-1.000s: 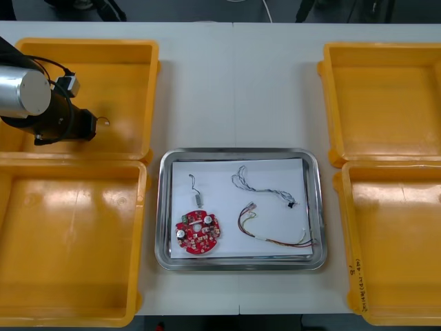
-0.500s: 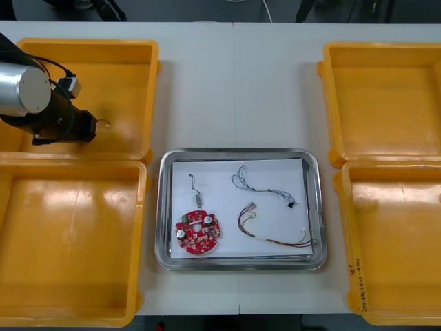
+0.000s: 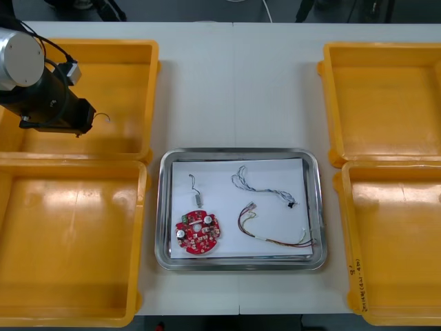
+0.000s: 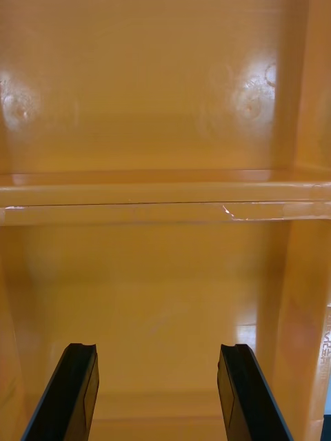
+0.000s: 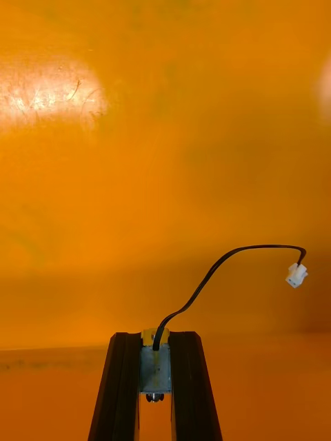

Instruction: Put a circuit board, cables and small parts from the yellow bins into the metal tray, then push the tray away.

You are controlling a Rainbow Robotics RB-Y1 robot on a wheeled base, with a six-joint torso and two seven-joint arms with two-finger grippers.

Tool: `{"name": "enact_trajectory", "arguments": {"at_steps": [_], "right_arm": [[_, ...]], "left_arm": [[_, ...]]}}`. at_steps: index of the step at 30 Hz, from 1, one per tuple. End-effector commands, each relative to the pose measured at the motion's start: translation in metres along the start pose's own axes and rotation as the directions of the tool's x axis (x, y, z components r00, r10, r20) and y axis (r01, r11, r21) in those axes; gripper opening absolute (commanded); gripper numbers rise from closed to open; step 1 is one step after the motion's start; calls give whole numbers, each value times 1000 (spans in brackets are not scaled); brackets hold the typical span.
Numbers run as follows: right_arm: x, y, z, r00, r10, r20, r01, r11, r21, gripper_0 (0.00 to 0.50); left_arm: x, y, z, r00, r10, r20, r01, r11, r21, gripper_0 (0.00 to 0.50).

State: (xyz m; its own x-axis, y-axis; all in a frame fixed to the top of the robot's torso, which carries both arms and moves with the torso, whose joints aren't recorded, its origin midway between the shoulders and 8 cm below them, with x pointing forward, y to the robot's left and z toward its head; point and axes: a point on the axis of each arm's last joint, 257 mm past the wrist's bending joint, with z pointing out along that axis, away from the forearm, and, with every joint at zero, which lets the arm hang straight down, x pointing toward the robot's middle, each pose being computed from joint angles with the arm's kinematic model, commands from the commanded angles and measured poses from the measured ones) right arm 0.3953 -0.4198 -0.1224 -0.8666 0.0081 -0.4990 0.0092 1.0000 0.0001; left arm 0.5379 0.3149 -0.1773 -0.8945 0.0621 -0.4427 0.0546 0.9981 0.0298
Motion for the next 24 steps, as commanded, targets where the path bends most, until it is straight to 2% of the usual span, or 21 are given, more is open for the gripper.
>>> {"name": "enact_trajectory", "arguments": {"at_steps": [1,4,6,10,24], "right_arm": [[-2,-8,-10,999,31,17,-31,999,23,500],[-2,-8,-11,999,28,20,-28,999,25,500],[-3,-9,-11,999,28,20,-29,999,29,500],[-2,-8,-11,999,32,20,-32,999,28,500],[-2,-8,-10,999,34,19,-34,999,25,500]], "left_arm": [[-28,-16,-43,993,-89,80,89,996,9,0],[-23,-25,-51,995,-75,72,75,997,4,0],[-20,-35,-56,993,-90,70,89,996,12,0],[-16,-52,-63,991,-104,78,103,995,15,0],[2,-130,-73,982,-158,103,151,986,70,0]]}}
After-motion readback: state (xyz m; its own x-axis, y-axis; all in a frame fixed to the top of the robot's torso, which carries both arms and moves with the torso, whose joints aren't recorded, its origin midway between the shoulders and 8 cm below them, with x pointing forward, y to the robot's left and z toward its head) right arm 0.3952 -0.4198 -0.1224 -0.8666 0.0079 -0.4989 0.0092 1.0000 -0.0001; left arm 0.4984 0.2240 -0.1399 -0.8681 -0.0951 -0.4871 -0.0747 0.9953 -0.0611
